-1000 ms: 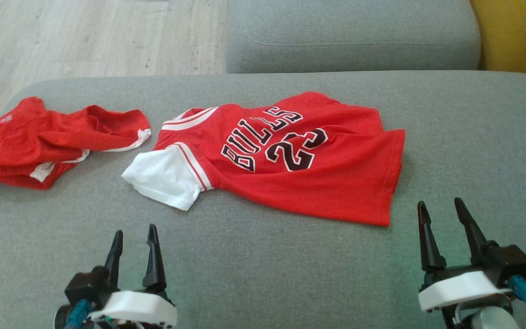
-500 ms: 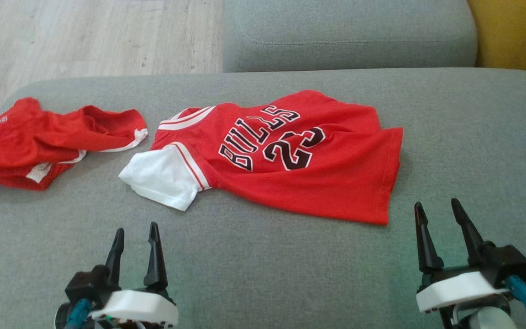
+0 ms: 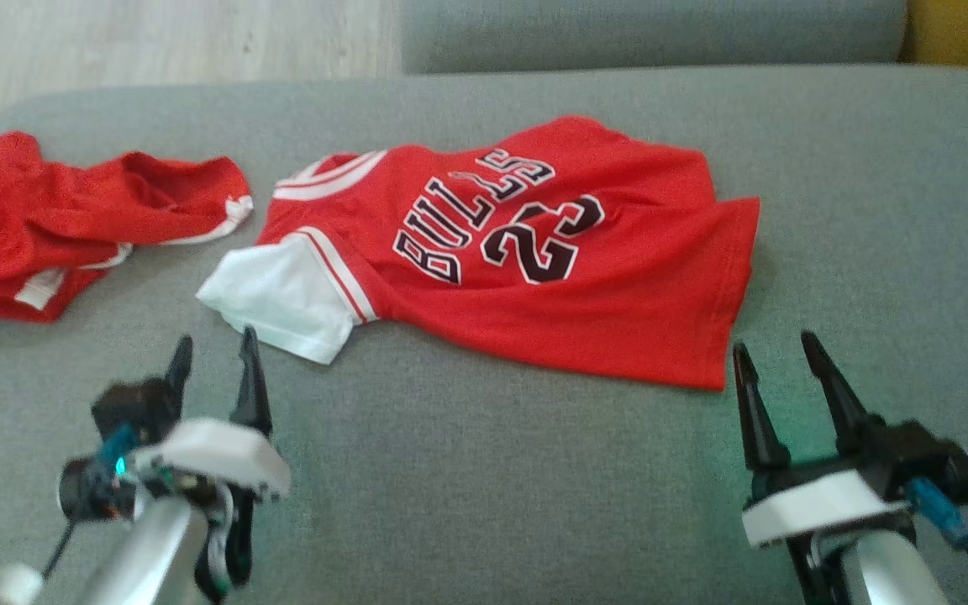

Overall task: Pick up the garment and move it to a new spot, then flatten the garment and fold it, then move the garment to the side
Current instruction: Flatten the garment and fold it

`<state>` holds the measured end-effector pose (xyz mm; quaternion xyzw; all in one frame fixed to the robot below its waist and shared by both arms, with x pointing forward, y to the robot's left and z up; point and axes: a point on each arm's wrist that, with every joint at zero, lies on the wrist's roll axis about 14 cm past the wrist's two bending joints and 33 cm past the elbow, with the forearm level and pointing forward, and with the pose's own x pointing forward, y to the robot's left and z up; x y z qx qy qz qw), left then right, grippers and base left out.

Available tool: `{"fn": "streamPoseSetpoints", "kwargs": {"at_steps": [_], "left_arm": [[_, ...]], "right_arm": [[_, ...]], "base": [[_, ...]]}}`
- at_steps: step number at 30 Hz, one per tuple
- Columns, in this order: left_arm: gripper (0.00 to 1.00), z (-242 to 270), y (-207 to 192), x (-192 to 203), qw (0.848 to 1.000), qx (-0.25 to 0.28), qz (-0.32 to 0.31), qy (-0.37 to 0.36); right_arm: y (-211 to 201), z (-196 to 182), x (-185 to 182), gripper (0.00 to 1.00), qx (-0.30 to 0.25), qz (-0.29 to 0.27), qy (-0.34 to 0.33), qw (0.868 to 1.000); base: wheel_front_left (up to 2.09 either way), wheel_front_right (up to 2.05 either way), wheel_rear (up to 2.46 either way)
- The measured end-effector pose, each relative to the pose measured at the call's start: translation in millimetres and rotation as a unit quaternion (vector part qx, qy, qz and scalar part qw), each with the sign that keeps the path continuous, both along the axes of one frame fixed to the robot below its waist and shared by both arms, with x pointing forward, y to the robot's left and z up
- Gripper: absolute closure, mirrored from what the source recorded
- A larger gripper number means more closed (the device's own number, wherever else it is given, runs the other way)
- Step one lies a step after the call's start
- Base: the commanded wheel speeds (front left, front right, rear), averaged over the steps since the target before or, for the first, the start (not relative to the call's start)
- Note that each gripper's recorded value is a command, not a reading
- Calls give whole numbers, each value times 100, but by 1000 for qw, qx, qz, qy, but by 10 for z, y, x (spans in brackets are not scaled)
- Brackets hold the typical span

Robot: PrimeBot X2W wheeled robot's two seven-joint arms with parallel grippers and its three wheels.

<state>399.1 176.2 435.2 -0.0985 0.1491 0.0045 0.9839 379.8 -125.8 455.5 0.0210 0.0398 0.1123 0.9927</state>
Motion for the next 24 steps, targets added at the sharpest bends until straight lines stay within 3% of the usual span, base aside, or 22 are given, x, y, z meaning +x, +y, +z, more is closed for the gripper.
{"fn": "streamPoseSetpoints", "kwargs": {"at_steps": [7,14,22,23,24], "left_arm": [[0,-301,157,423,997,36,13,74],[0,-673,168,588,989,50,9,138],[0,-753,150,650,988,50,5,145],[5,-747,149,645,988,49,5,144],[17,-741,149,639,988,49,5,144]], "right_arm": [[79,-45,287,0,-2,12,-2,1000],[-2,-278,379,0,-4,1,27,1000],[66,-341,423,0,-2,11,33,999],[86,-353,417,0,-1,14,35,999],[103,-371,409,0,0,16,39,999]], "base": [[0,0,0],[0,0,0],[0,0,0],[0,0,0],[0,0,0]]}}
